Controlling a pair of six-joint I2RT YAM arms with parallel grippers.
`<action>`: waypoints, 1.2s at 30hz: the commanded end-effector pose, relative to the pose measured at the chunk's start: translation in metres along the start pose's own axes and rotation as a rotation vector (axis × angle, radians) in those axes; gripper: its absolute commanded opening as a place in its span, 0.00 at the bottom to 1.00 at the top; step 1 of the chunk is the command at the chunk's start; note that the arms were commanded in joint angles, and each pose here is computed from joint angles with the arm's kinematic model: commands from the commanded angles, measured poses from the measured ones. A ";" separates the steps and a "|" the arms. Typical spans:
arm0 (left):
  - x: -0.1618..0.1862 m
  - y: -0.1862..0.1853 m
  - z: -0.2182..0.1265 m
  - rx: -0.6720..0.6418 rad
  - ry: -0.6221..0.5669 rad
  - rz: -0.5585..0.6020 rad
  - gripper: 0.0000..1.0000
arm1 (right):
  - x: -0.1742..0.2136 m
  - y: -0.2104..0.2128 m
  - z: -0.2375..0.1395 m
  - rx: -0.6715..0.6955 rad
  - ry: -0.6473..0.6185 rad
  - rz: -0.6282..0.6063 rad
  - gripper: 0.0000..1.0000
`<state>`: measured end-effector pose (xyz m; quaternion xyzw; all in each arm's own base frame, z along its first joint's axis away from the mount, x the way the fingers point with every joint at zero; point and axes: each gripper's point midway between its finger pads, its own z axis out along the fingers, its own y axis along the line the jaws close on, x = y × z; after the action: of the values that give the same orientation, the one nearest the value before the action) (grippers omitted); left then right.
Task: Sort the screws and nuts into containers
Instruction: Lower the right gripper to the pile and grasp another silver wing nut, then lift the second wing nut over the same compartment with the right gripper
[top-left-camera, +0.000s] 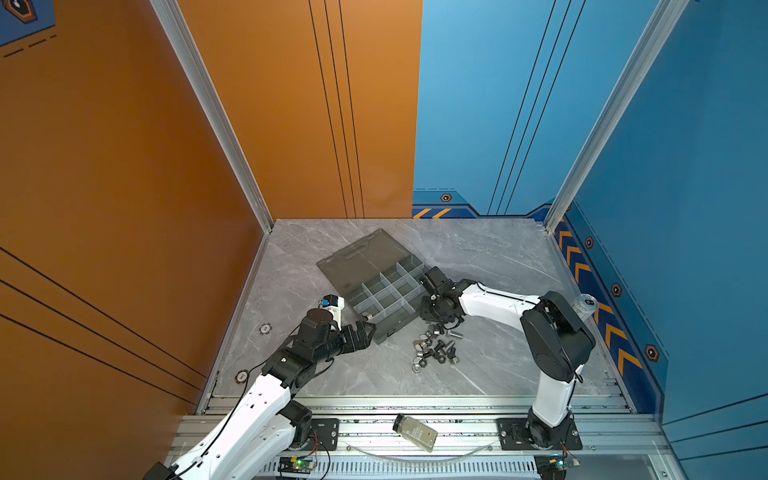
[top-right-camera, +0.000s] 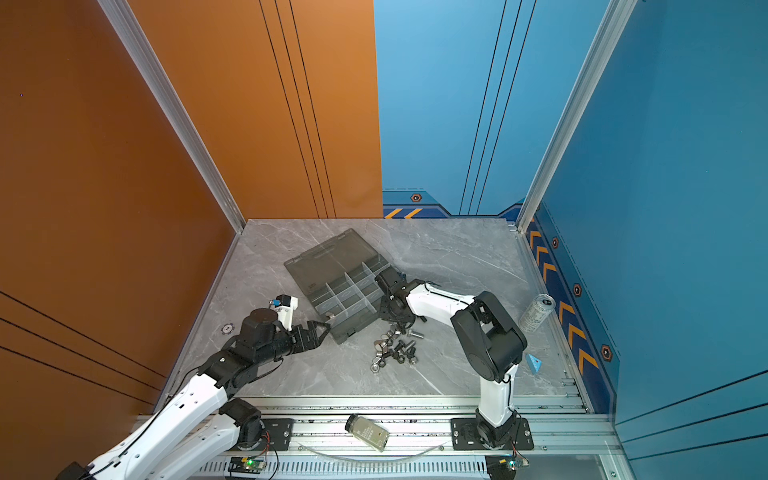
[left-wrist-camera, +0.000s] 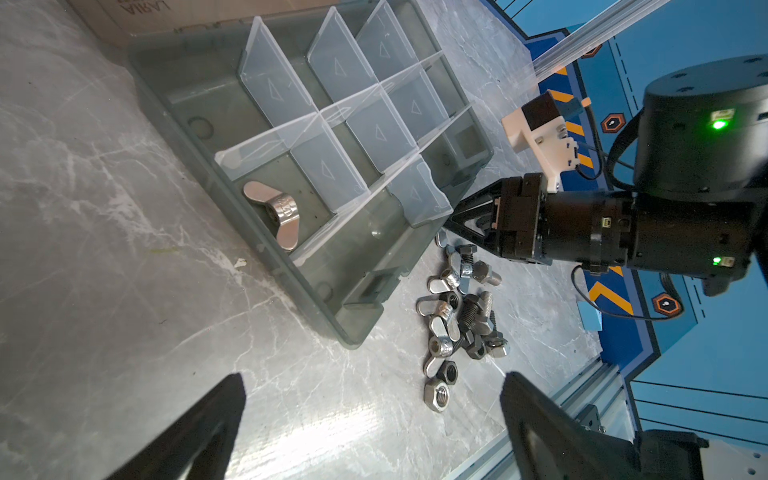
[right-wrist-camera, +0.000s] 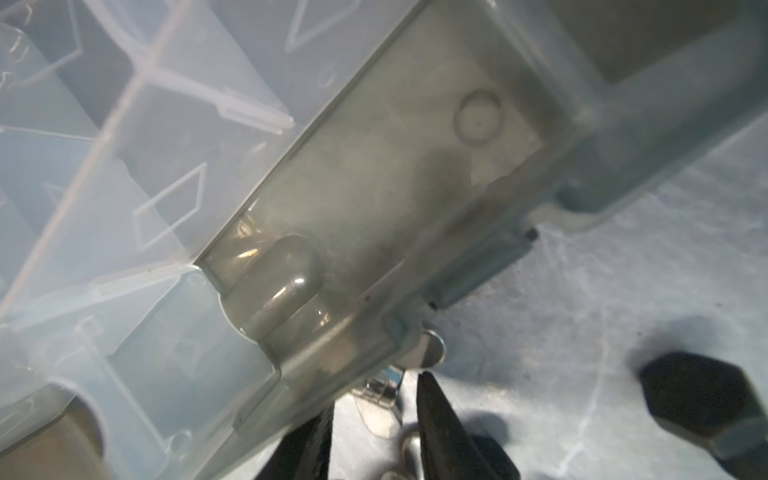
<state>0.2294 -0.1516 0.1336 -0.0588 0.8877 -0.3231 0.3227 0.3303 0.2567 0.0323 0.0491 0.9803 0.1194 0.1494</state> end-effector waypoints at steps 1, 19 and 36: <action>-0.006 -0.010 -0.001 0.030 -0.014 0.011 0.98 | 0.000 -0.009 0.011 0.028 -0.007 0.020 0.36; -0.007 -0.011 0.000 0.031 -0.015 0.013 0.98 | 0.009 -0.020 0.017 0.056 0.015 0.017 0.16; -0.008 -0.011 -0.001 0.037 -0.022 0.012 0.98 | -0.004 -0.001 -0.063 -0.114 -0.136 -0.187 0.00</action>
<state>0.2317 -0.1527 0.1338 -0.0584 0.8867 -0.3241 0.3245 0.3123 0.2387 0.0613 0.0007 0.9714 0.1384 0.1930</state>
